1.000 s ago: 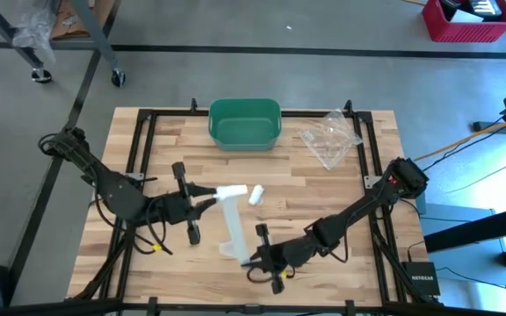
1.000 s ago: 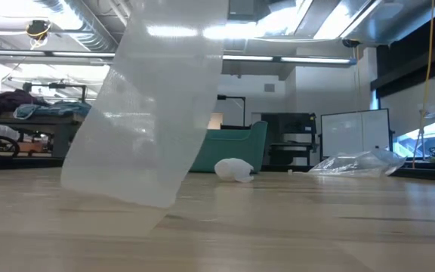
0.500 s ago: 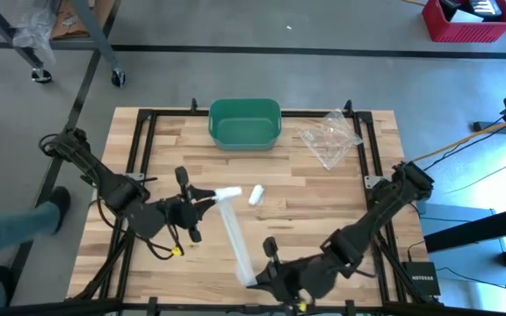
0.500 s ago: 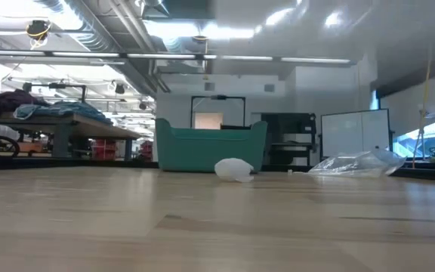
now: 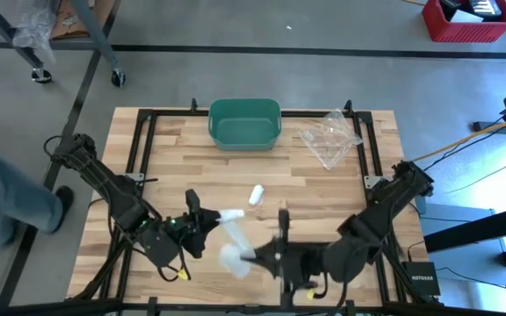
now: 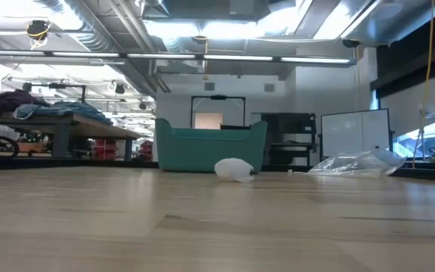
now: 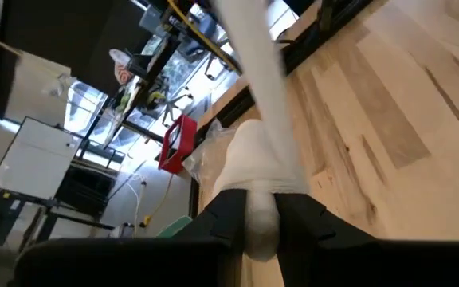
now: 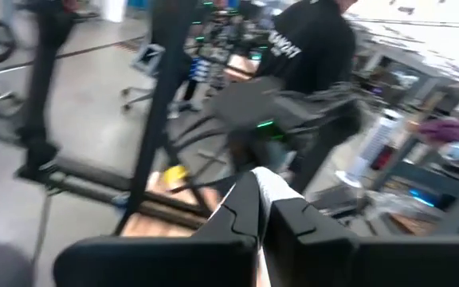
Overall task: Roll bandage
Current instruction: Roll the bottom white bandage
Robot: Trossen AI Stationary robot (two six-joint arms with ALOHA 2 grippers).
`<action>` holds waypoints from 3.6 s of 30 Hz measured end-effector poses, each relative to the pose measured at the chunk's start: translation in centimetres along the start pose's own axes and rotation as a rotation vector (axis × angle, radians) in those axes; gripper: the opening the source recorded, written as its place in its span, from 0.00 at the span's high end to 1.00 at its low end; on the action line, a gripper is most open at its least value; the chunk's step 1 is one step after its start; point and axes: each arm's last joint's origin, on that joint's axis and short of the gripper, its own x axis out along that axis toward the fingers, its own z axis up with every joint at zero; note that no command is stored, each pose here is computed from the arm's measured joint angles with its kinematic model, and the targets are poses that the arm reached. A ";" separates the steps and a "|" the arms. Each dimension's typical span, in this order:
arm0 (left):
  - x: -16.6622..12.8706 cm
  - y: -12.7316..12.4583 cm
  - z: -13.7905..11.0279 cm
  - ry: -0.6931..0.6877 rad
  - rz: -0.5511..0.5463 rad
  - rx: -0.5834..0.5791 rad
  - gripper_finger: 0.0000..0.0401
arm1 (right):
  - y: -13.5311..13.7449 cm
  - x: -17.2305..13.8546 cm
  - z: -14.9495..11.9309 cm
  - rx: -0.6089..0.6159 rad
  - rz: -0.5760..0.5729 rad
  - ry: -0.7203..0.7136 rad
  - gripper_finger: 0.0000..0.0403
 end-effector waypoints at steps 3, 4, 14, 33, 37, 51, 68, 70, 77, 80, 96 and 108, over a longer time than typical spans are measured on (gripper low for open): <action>-0.2 -0.4 0.1 -0.007 -0.010 0.009 0.90 | -2.1 0.1 1.3 0.020 -0.080 -0.004 0.98; -0.2 -0.5 0.1 -0.011 -0.017 0.008 0.90 | -3.0 0.2 1.7 0.029 -0.101 -0.007 0.98; -0.3 -1.3 0.1 -0.020 -0.087 0.015 0.90 | -12.1 0.9 3.0 0.094 -0.253 0.055 0.98; -0.5 -1.8 0.5 -0.084 -0.230 -0.075 0.90 | -23.0 6.7 -9.7 0.391 -0.227 0.450 0.75; -0.6 -1.9 0.5 -0.089 -0.262 -0.086 0.90 | -21.9 7.8 -13.5 0.408 -0.114 0.554 0.57; 0.1 -1.9 -0.3 -0.017 -0.331 -0.181 0.90 | -21.1 6.9 -13.3 0.419 0.140 0.616 0.38; -1.1 -1.6 0.2 0.014 -0.790 -0.634 0.90 | -20.3 6.0 -15.4 0.254 0.251 0.794 0.38; -1.1 -1.6 0.2 0.020 -0.791 -0.652 0.90 | -19.6 5.5 -15.5 0.284 0.332 0.846 0.38; -0.7 -1.4 0.1 0.048 -0.773 -0.712 0.90 | -14.5 3.9 -15.5 0.252 0.493 0.950 0.38; -0.7 -1.4 0.1 0.057 -0.768 -0.726 0.90 | -12.3 3.1 -15.8 0.219 0.519 0.833 0.38; 1.0 -0.2 -0.2 0.039 -0.659 -0.740 0.90 | -5.2 3.3 -20.2 0.382 0.382 -0.135 0.38; 1.1 -0.1 -0.1 0.018 -0.626 -0.719 0.90 | -5.3 4.3 -19.9 0.346 0.303 -0.033 0.38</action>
